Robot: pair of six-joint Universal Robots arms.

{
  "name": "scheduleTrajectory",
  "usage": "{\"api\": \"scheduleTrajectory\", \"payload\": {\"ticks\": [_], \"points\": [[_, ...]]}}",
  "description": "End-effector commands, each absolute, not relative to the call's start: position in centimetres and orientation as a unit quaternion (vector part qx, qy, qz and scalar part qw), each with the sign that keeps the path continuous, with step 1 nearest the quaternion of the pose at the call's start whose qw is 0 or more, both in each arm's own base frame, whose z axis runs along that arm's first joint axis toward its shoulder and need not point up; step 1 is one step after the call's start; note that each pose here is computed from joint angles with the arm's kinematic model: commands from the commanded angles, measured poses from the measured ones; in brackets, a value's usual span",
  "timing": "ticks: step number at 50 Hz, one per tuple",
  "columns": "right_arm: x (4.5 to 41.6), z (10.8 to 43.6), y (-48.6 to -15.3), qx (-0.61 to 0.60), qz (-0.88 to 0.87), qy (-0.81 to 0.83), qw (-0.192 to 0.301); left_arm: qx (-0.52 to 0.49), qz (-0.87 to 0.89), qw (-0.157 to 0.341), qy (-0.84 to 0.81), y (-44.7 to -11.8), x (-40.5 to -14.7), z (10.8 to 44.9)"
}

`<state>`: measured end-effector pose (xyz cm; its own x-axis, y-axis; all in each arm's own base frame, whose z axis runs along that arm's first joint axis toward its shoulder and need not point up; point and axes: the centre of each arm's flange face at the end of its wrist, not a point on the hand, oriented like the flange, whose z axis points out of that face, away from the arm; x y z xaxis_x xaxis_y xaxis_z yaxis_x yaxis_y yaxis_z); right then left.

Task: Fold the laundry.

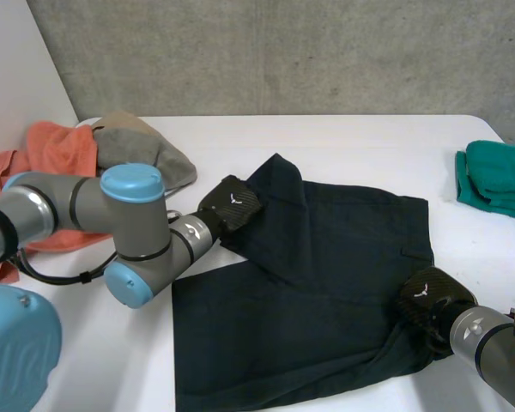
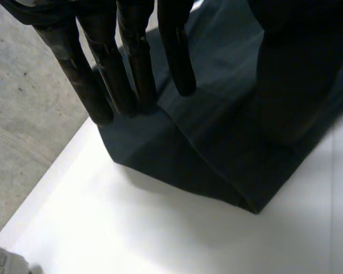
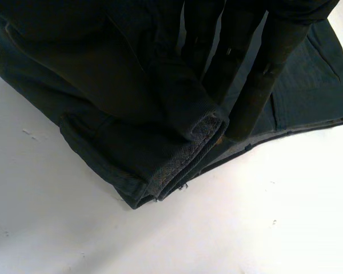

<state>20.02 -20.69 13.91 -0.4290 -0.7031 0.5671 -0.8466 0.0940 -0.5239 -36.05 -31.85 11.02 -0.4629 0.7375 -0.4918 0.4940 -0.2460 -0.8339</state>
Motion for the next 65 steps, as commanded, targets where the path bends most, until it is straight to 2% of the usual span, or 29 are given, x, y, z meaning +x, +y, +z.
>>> {"api": "scheduleTrajectory", "payload": {"ticks": [1,4,9,13,26,31,34,37,42,45,49,54,59,65], "points": [[19.8,14.0,-20.9,0.523,0.42,-0.736,0.09,-0.505,0.6,0.09,-0.613,-32.7,-36.4,9.7],[19.8,14.0,-21.1,0.521,0.423,-0.735,0.092,-0.494,0.601,0.071,-0.624,-33.0,-36.0,10.0],[19.8,14.1,-21.2,0.521,0.427,-0.734,0.094,-0.443,0.607,-0.014,-0.659,-33.2,-34.5,12.4],[19.8,14.1,-21.2,0.52,0.427,-0.733,0.093,-0.424,0.601,-0.05,-0.676,-31.9,-33.2,13.7],[20.1,14.1,-21.1,0.505,0.432,-0.743,0.079,-0.43,0.576,-0.073,-0.692,-28.0,-33.3,13.3],[20.1,14.1,-21.1,0.491,0.433,-0.753,0.07,-0.439,0.576,-0.067,-0.686,-27.0,-33.9,13.5],[20.0,14.3,-21.2,0.48,0.435,-0.759,0.066,-0.432,0.588,-0.066,-0.68,-26.3,-33.9,15.2],[19.9,14.5,-21.3,0.467,0.439,-0.765,0.061,-0.417,0.601,-0.068,-0.678,-25.3,-32.9,17.6],[19.9,14.8,-21.6,0.453,0.444,-0.771,0.056,-0.372,0.615,-0.025,-0.694,-21.7,-30.6,21.1],[19.9,14.8,-21.6,0.451,0.444,-0.773,0.055,-0.353,0.609,-0.001,-0.71,-19.6,-29.4,21.8],[20.0,14.8,-21.6,0.445,0.446,-0.775,0.052,-0.344,0.573,0.029,-0.743,-15.7,-27.5,21.5],[20.0,14.8,-21.7,0.423,0.45,-0.785,0.04,-0.362,0.503,0.056,-0.783,-11.0,-25.8,19.4],[20.0,14.8,-21.7,0.418,0.449,-0.789,0.036,-0.372,0.466,0.08,-0.799,-8.5,-25.5,18.0],[19.9,14.8,-21.6,0.416,0.45,-0.789,0.037,-0.372,0.444,0.103,-0.809,-7.7,-25.9,17.1]]}}
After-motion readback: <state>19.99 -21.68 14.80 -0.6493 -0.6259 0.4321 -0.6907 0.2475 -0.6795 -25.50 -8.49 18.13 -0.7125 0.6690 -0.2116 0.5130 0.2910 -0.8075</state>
